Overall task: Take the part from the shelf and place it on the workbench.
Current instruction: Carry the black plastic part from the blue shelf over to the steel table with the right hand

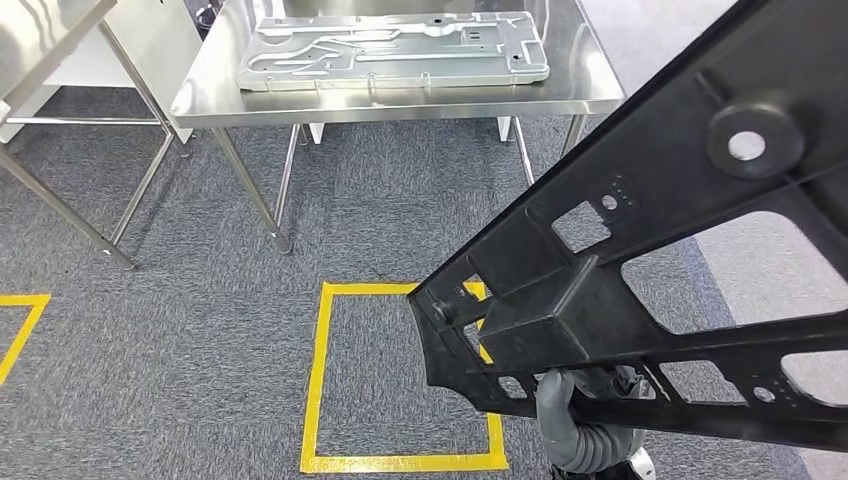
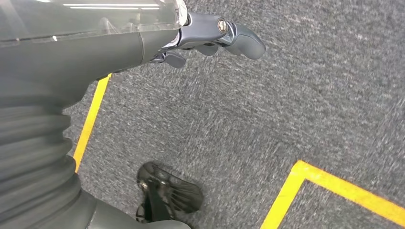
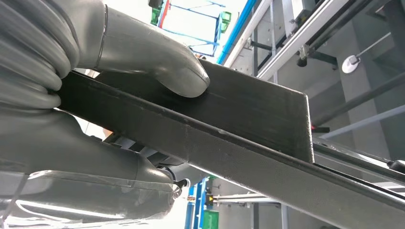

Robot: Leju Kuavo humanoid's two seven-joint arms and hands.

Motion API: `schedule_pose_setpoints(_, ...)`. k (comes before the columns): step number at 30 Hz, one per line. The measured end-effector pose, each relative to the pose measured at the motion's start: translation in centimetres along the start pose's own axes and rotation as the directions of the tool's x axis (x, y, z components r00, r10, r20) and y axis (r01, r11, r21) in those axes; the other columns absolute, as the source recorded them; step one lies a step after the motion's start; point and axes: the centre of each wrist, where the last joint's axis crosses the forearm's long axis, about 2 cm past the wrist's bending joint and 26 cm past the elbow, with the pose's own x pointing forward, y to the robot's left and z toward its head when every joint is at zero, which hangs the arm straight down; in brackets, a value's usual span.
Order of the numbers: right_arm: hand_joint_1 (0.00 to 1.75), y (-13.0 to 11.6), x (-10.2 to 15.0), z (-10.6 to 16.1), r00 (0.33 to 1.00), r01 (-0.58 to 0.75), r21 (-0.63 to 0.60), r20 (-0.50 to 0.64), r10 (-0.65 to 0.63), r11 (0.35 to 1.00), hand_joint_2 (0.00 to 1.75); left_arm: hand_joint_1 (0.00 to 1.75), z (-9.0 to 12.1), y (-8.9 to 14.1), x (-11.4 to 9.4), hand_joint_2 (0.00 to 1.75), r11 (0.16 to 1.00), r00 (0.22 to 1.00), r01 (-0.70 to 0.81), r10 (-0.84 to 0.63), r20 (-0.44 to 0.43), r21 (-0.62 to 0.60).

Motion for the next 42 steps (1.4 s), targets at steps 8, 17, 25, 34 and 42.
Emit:
schedule_pose_setpoints(8,1.75,0.1,0.1,0.1,1.0,-0.007,-0.004,-0.001,0.007,1.0,1.75,0.0,-0.1,0.2,0.2,1.75,1.0,1.0,0.009,-0.009,0.004,0.01)
schedule_pose_setpoints(17,1.75,0.0,0.3,0.3,1.0,-0.027,-0.021,-0.006,0.027,0.999,1.75,0.0,-0.1,0.2,0.2,1.75,1.0,1.0,0.021,-0.021,0.012,0.005)
schedule_pose_setpoints(25,1.75,0.0,0.6,0.4,1.0,-0.03,-0.029,-0.006,0.03,0.999,1.75,0.0,-0.2,-0.1,0.5,1.75,0.999,0.999,0.033,-0.033,0.02,-0.008)
schedule_pose_setpoints(34,1.75,-0.1,0.8,0.4,0.999,-0.045,-0.046,-0.001,0.045,0.998,1.75,0.0,-0.3,-0.1,0.6,1.75,0.999,0.999,0.042,-0.041,0.018,-0.01)
schedule_pose_setpoints(42,1.75,-0.2,1.1,0.3,0.999,-0.039,-0.051,0.005,0.039,0.998,1.75,0.0,-0.3,0.1,0.7,1.75,0.999,0.999,0.043,-0.043,0.019,-0.003)
